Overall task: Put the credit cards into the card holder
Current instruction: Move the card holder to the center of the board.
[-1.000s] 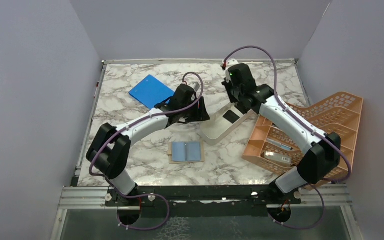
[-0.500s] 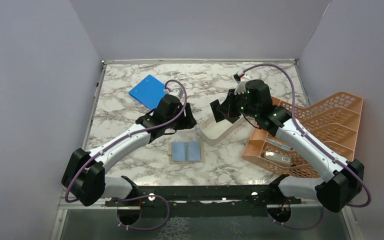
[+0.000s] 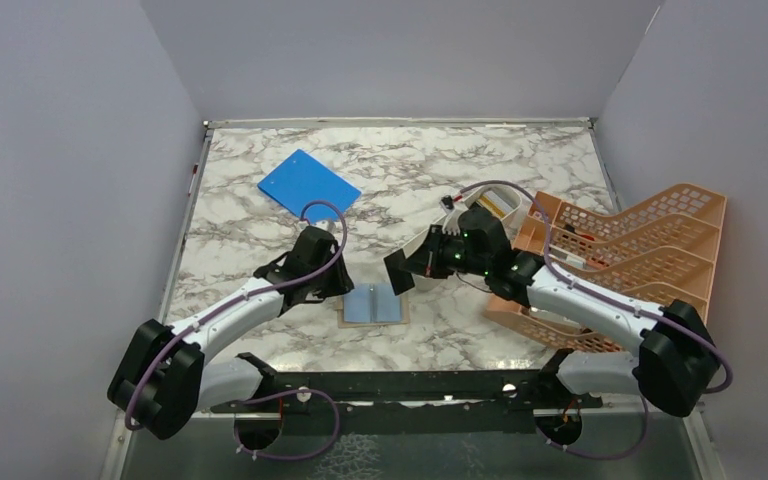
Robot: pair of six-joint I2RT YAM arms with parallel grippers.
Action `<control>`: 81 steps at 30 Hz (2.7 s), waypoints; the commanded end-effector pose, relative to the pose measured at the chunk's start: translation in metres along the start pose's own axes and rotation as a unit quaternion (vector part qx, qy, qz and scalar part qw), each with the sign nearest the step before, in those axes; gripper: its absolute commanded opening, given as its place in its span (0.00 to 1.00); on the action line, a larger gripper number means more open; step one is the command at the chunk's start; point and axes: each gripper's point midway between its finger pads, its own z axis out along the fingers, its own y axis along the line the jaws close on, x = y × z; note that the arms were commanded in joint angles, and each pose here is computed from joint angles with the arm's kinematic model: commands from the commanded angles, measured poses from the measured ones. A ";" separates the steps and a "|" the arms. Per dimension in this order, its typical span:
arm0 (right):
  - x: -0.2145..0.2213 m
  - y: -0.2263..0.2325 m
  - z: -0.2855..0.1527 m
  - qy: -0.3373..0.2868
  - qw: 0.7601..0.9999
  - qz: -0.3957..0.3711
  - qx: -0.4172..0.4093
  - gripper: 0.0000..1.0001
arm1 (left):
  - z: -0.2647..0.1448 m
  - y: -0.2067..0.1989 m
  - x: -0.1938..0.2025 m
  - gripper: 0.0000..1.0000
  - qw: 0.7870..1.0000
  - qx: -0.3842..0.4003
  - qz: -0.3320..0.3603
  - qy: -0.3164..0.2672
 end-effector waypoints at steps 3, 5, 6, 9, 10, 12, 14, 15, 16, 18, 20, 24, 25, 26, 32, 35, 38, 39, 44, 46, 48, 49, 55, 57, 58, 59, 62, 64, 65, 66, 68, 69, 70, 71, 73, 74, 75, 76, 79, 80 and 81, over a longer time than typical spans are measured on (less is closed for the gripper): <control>0.012 0.010 0.031 -0.038 0.998 0.056 -0.012 0.01 | 0.001 0.009 0.004 0.28 1.000 0.009 -0.021 0.001; 0.024 0.006 0.041 -0.029 0.998 0.063 -0.006 0.01 | 0.003 0.012 0.007 0.27 1.000 0.008 -0.023 0.006; 0.028 0.005 0.046 -0.025 0.998 0.064 -0.004 0.01 | 0.005 0.013 0.009 0.26 1.000 0.008 -0.023 0.010; 0.040 0.001 0.059 -0.018 0.998 0.062 0.003 0.01 | 0.008 0.016 0.015 0.25 1.000 0.006 -0.022 0.018; 0.041 0.001 0.063 -0.018 0.998 0.062 0.003 0.01 | 0.009 0.017 0.017 0.24 1.000 0.007 -0.022 0.020; 0.045 -0.005 0.070 -0.015 0.998 0.060 0.013 0.01 | 0.010 0.017 0.019 0.23 0.999 0.009 -0.022 0.023; 0.048 -0.012 0.074 -0.014 0.998 0.059 0.027 0.01 | 0.010 0.017 0.020 0.22 0.999 0.011 -0.022 0.025; 0.048 -0.017 0.076 -0.016 0.998 0.059 0.035 0.01 | 0.009 0.016 0.019 0.22 0.999 0.013 -0.022 0.024; 0.050 -0.020 0.077 -0.016 0.997 0.060 0.041 0.01 | 0.008 0.014 0.018 0.22 0.999 0.017 -0.022 0.023; 0.052 -0.025 0.080 -0.016 0.997 0.059 0.047 0.01 | 0.005 0.009 0.015 0.22 0.999 0.027 -0.021 0.019; 0.056 -0.029 0.083 -0.010 0.997 0.063 0.051 0.01 | 0.003 0.005 0.013 0.22 0.999 0.036 -0.023 0.016; 0.062 -0.036 0.088 -0.009 0.996 0.066 0.059 0.01 | 0.005 0.006 0.015 0.21 0.999 0.034 -0.022 0.020; 0.062 -0.037 0.088 -0.010 0.996 0.066 0.062 0.01 | 0.007 0.009 0.017 0.20 0.999 0.029 -0.022 0.024; 0.063 -0.039 0.089 -0.010 0.996 0.066 0.066 0.01 | 0.008 0.011 0.020 0.19 0.999 0.026 -0.021 0.028; 0.070 -0.051 0.090 -0.009 0.993 0.075 0.088 0.01 | 0.013 0.017 0.029 0.15 0.999 0.020 -0.022 0.044; 0.075 -0.053 0.091 -0.004 0.993 0.081 0.091 0.01 | 0.013 0.019 0.031 0.14 0.999 0.017 -0.021 0.044; 0.078 -0.052 0.093 0.000 0.993 0.083 0.087 0.01 | 0.013 0.021 0.033 0.13 0.999 0.014 -0.022 0.043; 0.079 -0.052 0.094 0.002 0.993 0.083 0.088 0.01 | 0.013 0.022 0.034 0.13 0.999 0.014 -0.022 0.044; 0.084 -0.052 0.095 0.008 0.992 0.088 0.085 0.01 | 0.014 0.024 0.037 0.13 0.999 0.014 -0.023 0.046; 0.086 -0.054 0.096 0.010 0.992 0.089 0.089 0.01 | 0.013 0.023 0.036 0.13 0.999 0.015 -0.022 0.044; 0.088 -0.055 0.096 0.011 0.992 0.092 0.090 0.01 | 0.013 0.023 0.036 0.13 0.999 0.016 -0.022 0.043; 0.090 -0.056 0.096 0.013 0.991 0.095 0.092 0.01 | 0.012 0.023 0.035 0.13 0.999 0.016 -0.022 0.042; 0.095 -0.061 0.094 0.016 0.989 0.097 0.110 0.01 | 0.012 0.022 0.036 0.13 0.999 0.019 -0.023 0.041; 0.096 -0.065 0.092 0.012 0.988 0.098 0.120 0.01 | 0.012 0.022 0.037 0.13 0.999 0.019 -0.023 0.041; 0.095 -0.067 0.090 0.009 0.987 0.099 0.124 0.01 | 0.012 0.023 0.037 0.13 0.999 0.019 -0.022 0.041; 0.096 -0.070 0.088 0.007 0.987 0.099 0.129 0.01 | 0.012 0.023 0.036 0.13 0.999 0.020 -0.023 0.040; 0.096 -0.075 0.084 0.002 0.985 0.099 0.140 0.01 | 0.012 0.022 0.036 0.13 0.999 0.021 -0.021 0.039; 0.095 -0.076 0.083 0.000 0.985 0.098 0.145 0.01 | 0.012 0.022 0.036 0.13 0.999 0.020 -0.021 0.040; 0.094 -0.078 0.082 -0.003 0.984 0.098 0.148 0.01 | 0.012 0.022 0.037 0.13 0.999 0.021 -0.021 0.042; 0.093 -0.078 0.081 -0.005 0.984 0.097 0.151 0.01 | 0.012 0.022 0.036 0.13 0.999 0.021 -0.021 0.041; 0.090 -0.079 0.078 -0.012 0.983 0.095 0.154 0.01 | 0.012 0.021 0.036 0.13 0.999 0.023 -0.020 0.041; 0.089 -0.081 0.077 -0.014 0.983 0.093 0.159 0.01 | 0.012 0.021 0.036 0.13 0.999 0.023 -0.020 0.041; 0.088 -0.081 0.076 -0.016 0.983 0.091 0.161 0.01 | 0.011 0.021 0.035 0.13 0.999 0.023 -0.019 0.040; 0.088 -0.080 0.076 -0.016 0.983 0.090 0.161 0.01 | 0.011 0.021 0.035 0.13 0.999 0.023 -0.020 0.040; 0.090 -0.079 0.077 -0.011 0.984 0.090 0.155 0.01 | 0.011 0.021 0.035 0.13 0.999 0.023 -0.019 0.040; 0.091 -0.078 0.079 -0.007 0.984 0.091 0.151 0.01 | 0.011 0.022 0.036 0.13 0.999 0.022 -0.020 0.040; 0.094 -0.078 0.080 -0.003 0.984 0.093 0.150 0.01 | 0.011 0.021 0.036 0.13 0.999 0.023 -0.021 0.041; 0.096 -0.079 0.081 0.000 0.984 0.095 0.150 0.01 | 0.012 0.022 0.037 0.13 0.999 0.022 -0.021 0.042; 0.100 -0.078 0.084 0.005 0.985 0.100 0.139 0.01 | 0.012 0.022 0.038 0.14 0.999 0.022 -0.022 0.042; 0.100 -0.077 0.083 0.005 0.986 0.101 0.134 0.01 | 0.012 0.022 0.038 0.14 0.999 0.022 -0.022 0.042; 0.101 -0.076 0.083 0.005 0.986 0.102 0.132 0.01 | 0.012 0.022 0.038 0.14 0.999 0.022 -0.023 0.042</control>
